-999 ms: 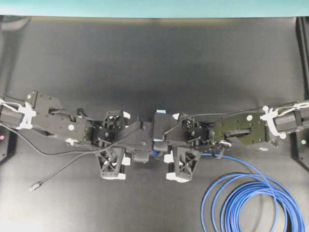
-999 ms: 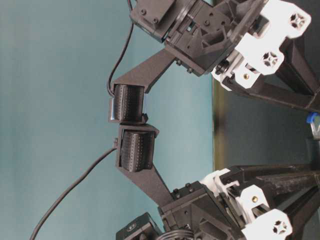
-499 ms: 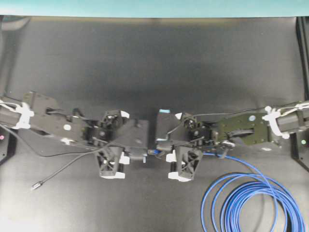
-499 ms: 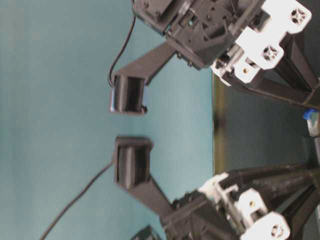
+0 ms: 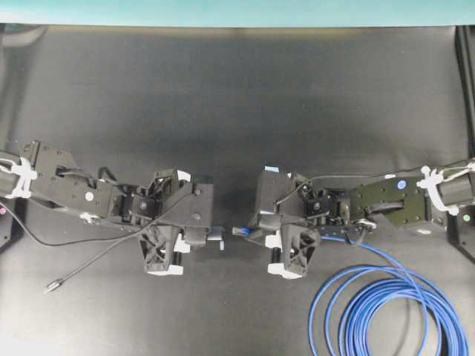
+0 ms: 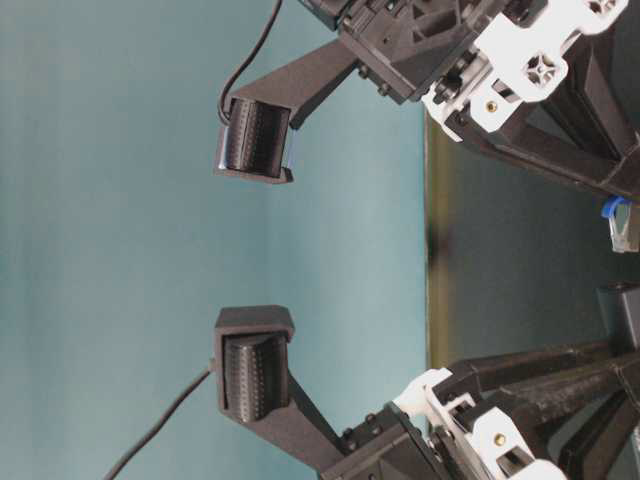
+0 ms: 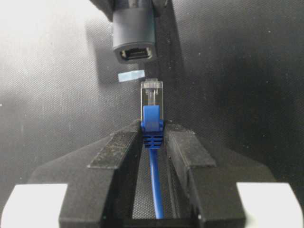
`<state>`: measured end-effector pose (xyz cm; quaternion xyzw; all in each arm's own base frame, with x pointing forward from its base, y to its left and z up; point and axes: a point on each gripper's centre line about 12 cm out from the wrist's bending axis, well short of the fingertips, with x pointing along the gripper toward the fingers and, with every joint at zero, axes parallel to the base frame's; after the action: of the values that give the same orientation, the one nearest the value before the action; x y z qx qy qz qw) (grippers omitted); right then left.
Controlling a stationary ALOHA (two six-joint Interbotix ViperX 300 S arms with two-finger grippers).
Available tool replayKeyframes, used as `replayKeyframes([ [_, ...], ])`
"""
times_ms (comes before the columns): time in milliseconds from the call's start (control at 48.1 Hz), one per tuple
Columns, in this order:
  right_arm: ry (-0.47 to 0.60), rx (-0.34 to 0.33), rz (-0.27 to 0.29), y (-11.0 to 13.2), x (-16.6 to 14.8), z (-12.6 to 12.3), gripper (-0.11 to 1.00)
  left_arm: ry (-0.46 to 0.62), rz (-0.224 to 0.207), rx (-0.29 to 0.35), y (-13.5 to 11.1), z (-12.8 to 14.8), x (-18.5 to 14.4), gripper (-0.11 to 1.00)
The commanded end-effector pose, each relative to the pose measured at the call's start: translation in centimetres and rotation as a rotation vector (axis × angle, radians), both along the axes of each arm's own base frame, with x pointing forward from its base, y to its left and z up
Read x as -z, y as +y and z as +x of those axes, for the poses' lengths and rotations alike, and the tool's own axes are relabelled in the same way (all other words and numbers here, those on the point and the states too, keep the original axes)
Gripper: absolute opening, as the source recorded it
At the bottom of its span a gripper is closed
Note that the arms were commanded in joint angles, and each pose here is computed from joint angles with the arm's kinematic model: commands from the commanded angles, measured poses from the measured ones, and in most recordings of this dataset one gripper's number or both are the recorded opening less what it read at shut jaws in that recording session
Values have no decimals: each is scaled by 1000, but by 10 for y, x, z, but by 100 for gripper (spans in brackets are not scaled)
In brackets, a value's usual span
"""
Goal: Insert the LAN cable into the hub.
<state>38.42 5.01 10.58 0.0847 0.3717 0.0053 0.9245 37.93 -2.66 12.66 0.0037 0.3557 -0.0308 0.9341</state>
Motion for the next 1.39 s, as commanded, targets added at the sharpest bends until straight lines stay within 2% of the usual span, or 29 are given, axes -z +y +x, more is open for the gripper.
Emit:
replayKeyframes([
  [0,-24,2,9,2,-7,2,20,-21,-4,1,-1,0,-7,28],
  [166,-22,4,12,2,-7,1,64,-13,-29,-27,1,-3,-4,32],
  [229,-20,5,13,2,-7,0,77,-16,-41,-40,2,-2,-5,50],
  [291,-26,4,13,2,-10,-3,82,-18,-50,-48,2,-2,-5,68],
  [354,-38,6,15,1,-15,-7,81,-14,-56,-52,2,-2,-6,83],
  [437,-73,10,17,-1,-27,-16,80,-20,-61,-51,0,-4,-11,90],
  [603,-170,15,28,-7,-61,-48,80,-37,-61,-53,1,-18,-44,88],
  [770,-260,36,38,-18,-87,-82,80,-161,-69,-37,-1,-41,-102,87],
  [853,-329,56,39,-26,-102,-98,80,-220,-78,-38,0,-59,-121,87],
  [1061,-450,73,38,-35,-129,-128,80,-274,-83,-31,3,-105,-125,87],
  [1373,-591,70,46,-41,-168,-169,79,-454,-100,-33,10,-168,-148,78],
])
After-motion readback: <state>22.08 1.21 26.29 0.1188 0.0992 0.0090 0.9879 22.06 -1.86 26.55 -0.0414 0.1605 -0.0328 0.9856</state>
